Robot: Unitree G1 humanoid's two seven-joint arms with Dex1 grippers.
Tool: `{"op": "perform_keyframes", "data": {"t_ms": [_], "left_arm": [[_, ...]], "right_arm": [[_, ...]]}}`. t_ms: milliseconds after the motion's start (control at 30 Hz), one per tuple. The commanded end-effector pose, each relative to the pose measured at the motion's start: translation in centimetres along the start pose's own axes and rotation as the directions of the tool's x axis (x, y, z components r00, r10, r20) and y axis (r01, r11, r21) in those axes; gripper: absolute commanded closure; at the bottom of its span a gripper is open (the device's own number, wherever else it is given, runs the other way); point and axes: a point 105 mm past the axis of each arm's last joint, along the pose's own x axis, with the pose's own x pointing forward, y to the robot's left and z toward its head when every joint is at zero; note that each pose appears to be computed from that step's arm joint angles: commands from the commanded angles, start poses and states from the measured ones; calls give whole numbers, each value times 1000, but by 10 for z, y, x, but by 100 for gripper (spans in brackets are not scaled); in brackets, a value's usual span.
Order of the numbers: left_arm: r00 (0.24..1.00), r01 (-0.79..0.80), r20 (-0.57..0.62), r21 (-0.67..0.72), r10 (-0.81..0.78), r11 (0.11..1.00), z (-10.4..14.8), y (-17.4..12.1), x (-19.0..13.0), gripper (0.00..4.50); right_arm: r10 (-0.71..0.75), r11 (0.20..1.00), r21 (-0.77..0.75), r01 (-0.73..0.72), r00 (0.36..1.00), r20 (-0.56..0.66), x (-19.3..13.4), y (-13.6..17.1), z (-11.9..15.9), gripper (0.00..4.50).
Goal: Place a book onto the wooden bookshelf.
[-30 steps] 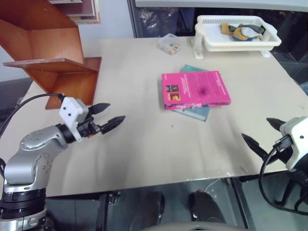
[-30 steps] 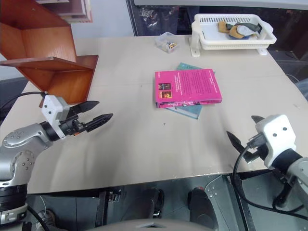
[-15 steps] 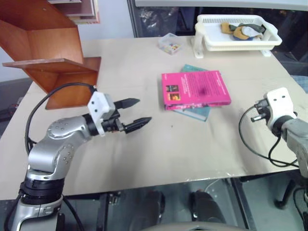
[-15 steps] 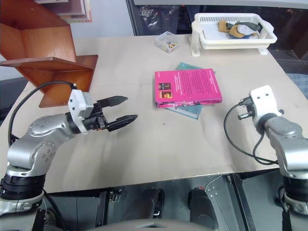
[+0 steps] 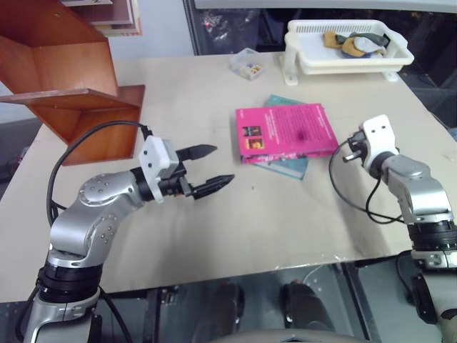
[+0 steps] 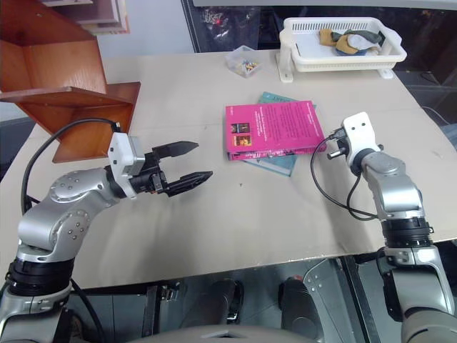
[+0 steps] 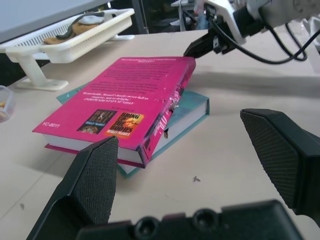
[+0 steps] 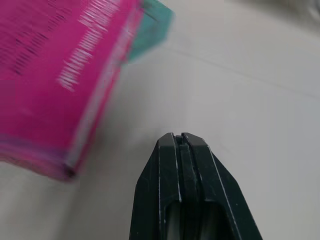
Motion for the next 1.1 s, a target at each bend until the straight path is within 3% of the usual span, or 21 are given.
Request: {"op": "perform_keyframes", "data": {"t_ms": [33, 333, 767, 1100], "left_arm": [[999, -1, 38, 43, -1, 999, 15, -2, -1, 0], [999, -7, 38, 36, 6, 999, 14, 0, -2, 0], [998, -61, -3, -1, 61, 998, -4, 8, -2, 0], [981, -189, -59, -142, 182, 972, -27, 17, 3, 0]], "right_arm": [[46, 999, -23, -44, 995, 85, -1, 6, 21, 445], [201, 980, -15, -200, 970, 136, -13, 42, 31, 445], [307, 950, 7, -312, 939, 158, -29, 89, 39, 445], [301, 952, 8, -306, 940, 160, -29, 98, 39, 445]]}}
